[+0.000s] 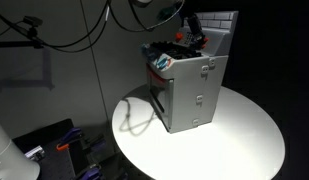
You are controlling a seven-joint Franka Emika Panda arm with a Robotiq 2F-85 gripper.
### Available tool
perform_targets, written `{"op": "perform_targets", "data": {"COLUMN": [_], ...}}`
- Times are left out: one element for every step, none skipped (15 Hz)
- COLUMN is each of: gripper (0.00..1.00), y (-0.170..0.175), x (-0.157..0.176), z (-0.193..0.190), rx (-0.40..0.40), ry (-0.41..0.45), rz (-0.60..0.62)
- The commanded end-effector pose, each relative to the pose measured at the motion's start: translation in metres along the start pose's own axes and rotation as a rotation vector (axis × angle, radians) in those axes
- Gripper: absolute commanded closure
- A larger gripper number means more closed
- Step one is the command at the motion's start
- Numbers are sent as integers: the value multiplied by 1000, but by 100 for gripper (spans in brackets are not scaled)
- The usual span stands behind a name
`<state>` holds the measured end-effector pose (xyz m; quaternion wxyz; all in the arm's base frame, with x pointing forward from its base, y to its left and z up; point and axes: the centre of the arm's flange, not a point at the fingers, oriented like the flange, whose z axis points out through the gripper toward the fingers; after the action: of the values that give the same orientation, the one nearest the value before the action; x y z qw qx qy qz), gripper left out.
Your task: Push the top right orange button on the stove
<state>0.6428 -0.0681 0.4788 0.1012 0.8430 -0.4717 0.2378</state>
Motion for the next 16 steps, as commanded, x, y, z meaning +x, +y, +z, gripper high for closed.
{"op": "perform_targets", "data": {"gripper": [0,0,0,0,0,0,0,0,0,0,0,0,0,0,0,0], "y": [-11,-12,-14,-16,-17,-19,-20,-22,-23,-24,-24,-26,-27,-28,-29,-30], "x": [7,7,7,8,9,11,13,15,17,17,18,19,20,22,23,24], "z": [1,3,4,6,7,7,8,8,9,10,11,13,15,16,19,21], "rx": [-22,-21,-21,-20,-15,-13,-12,-11,-11,-11,-13,-12,-11,-10,-9,-10], "ry": [10,12,12,11,12,15,16,19,23,25,26,29,38,43,49,53], "rz": [14,16,16,18,21,23,25,28,30,32,33,33,37,39,42,47]}}
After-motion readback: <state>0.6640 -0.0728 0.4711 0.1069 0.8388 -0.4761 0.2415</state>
